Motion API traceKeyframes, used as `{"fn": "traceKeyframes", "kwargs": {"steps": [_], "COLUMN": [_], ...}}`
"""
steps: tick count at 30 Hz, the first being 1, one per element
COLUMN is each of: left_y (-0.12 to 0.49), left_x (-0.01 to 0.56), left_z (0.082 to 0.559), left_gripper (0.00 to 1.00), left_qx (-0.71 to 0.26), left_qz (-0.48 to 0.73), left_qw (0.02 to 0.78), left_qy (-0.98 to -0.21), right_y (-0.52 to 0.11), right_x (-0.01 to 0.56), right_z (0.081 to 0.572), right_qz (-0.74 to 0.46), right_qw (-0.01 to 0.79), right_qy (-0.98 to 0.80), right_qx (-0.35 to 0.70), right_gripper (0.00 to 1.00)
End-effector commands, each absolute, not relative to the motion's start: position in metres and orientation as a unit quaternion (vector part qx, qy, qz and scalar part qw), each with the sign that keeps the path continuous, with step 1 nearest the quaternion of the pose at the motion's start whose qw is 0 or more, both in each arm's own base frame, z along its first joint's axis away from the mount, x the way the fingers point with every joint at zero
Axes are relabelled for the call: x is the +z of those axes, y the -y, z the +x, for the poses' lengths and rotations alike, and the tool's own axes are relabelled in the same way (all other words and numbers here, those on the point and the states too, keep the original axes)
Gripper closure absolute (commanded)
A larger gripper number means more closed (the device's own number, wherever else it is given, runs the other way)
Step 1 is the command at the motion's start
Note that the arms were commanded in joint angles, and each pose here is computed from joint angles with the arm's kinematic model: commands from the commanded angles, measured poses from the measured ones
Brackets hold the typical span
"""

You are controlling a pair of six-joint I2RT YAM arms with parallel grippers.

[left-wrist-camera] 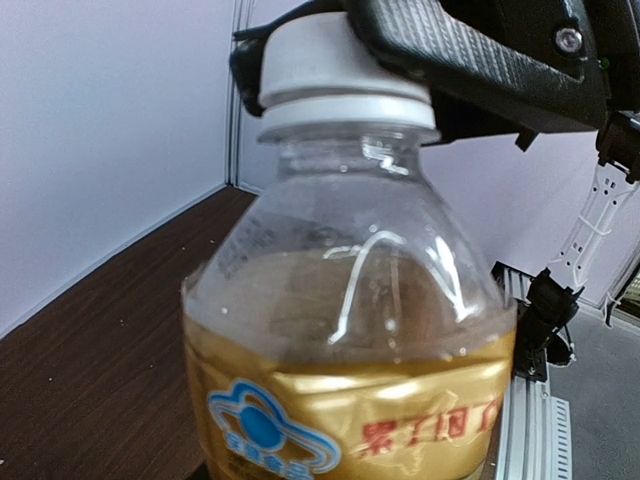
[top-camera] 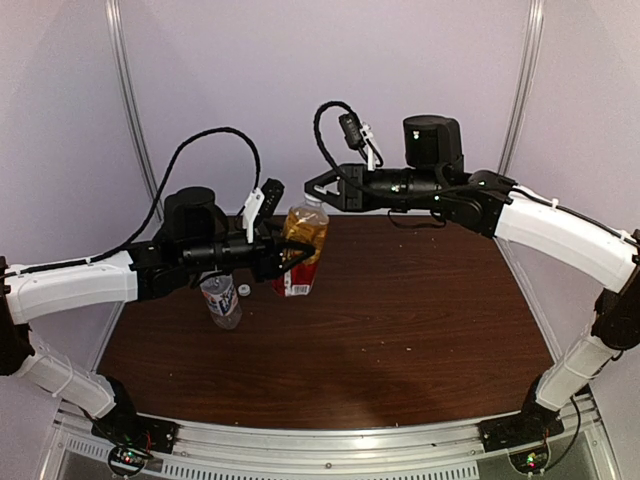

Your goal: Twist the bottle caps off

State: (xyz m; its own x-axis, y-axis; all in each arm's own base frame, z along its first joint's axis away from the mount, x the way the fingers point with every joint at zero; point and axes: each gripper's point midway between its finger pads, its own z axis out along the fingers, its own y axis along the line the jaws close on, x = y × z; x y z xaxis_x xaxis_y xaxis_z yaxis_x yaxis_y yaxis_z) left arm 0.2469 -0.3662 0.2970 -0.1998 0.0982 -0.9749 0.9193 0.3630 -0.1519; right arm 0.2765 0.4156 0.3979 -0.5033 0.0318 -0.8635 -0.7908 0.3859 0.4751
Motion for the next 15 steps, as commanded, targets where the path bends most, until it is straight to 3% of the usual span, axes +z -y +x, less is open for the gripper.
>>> {"fn": "traceKeyframes", "kwargs": {"steps": [1, 9, 15], "left_y": [0.366, 0.372, 0.376], "left_x": [0.323, 0.326, 0.333], "left_z": [0.246, 0.229, 0.195], "left_gripper": [0.62, 0.62, 0.62], "left_qx": [-0.416, -0.447, -0.503], "left_qz": [0.384, 0.416, 0.466], "left_qw": [0.527, 0.507, 0.477], "left_qy": [-0.633, -0.608, -0.550], "right_y": [-0.413, -0.413, -0.419], "right_x": [0.413, 0.399, 0.399], "right_z": [0.268, 0.271, 0.243], "right_qz": [-0.287, -0.353, -0.458], "right_qw": [0.444, 0.445, 0.420], "right_qy": [-0.689, -0.666, -0.594], "right_qx": [0.496, 0.484, 0.511], "right_gripper": [1.00, 1.00, 1.00]}}
